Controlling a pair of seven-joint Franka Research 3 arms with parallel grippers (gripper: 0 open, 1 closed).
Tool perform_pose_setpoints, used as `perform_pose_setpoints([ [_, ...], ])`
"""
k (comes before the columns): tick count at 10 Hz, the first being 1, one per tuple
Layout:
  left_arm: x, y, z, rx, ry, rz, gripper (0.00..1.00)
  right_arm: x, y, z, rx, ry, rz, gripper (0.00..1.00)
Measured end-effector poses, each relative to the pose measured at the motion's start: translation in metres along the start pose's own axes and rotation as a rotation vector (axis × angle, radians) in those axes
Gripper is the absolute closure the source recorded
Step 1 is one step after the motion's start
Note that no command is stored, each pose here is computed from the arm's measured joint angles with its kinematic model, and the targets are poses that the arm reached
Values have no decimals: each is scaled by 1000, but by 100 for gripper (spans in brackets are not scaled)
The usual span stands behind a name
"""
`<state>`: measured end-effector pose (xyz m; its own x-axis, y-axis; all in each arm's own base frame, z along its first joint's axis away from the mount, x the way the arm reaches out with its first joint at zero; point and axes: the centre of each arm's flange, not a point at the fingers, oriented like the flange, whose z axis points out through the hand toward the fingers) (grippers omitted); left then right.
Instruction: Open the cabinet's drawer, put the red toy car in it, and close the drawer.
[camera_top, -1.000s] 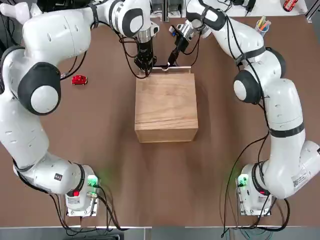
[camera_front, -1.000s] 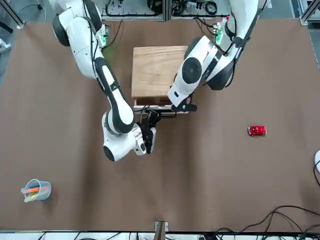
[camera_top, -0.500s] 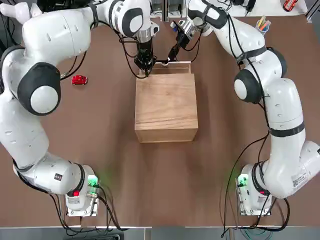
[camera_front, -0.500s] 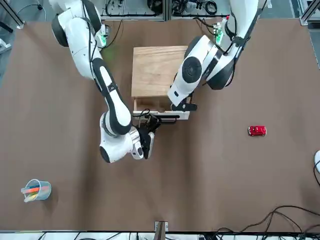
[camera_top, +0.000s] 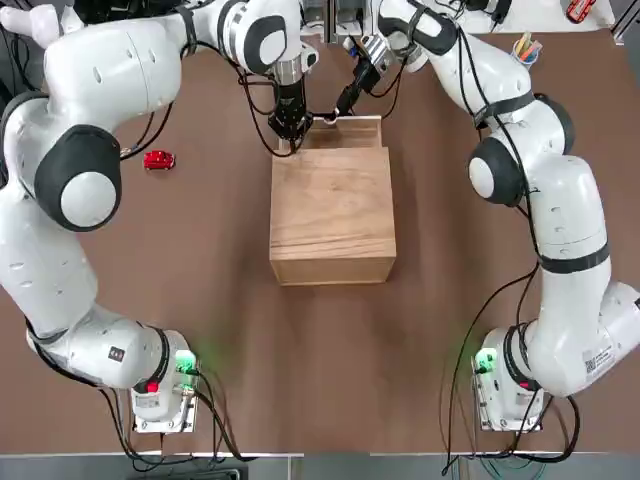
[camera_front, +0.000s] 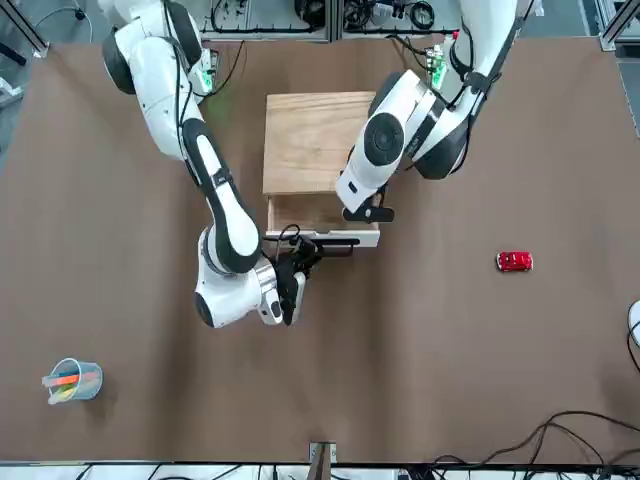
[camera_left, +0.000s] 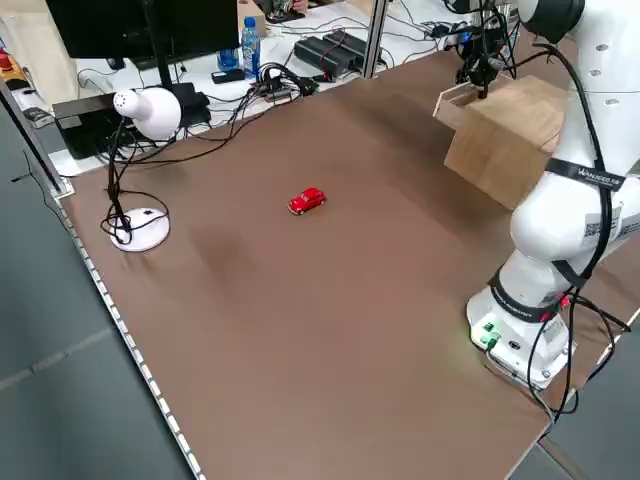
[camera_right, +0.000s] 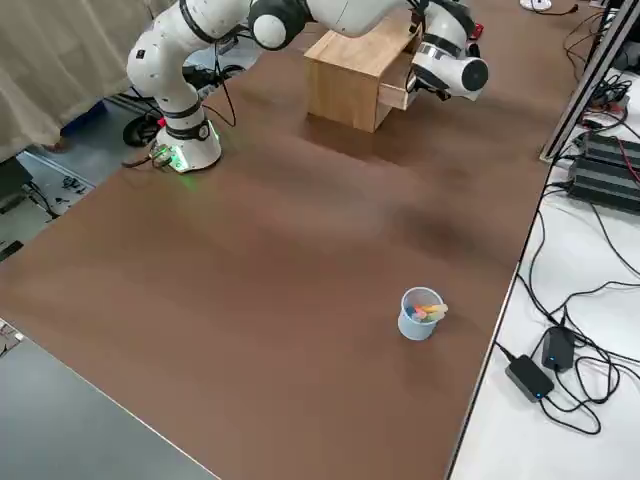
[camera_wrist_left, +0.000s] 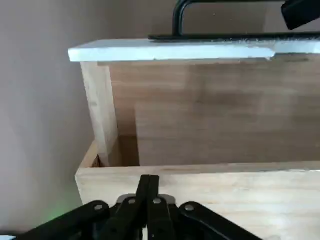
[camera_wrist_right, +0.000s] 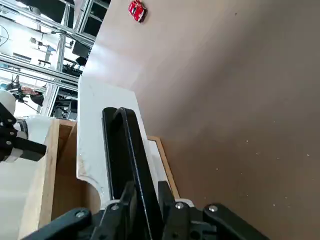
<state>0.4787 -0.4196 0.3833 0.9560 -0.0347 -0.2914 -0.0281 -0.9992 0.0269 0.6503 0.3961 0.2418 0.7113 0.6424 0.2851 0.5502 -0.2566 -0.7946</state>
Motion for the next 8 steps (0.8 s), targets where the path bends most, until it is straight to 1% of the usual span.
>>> perform_pose_setpoints([
  [8,0,0,0,0,0,0,97,3,3,-6,-20,34,5,72],
])
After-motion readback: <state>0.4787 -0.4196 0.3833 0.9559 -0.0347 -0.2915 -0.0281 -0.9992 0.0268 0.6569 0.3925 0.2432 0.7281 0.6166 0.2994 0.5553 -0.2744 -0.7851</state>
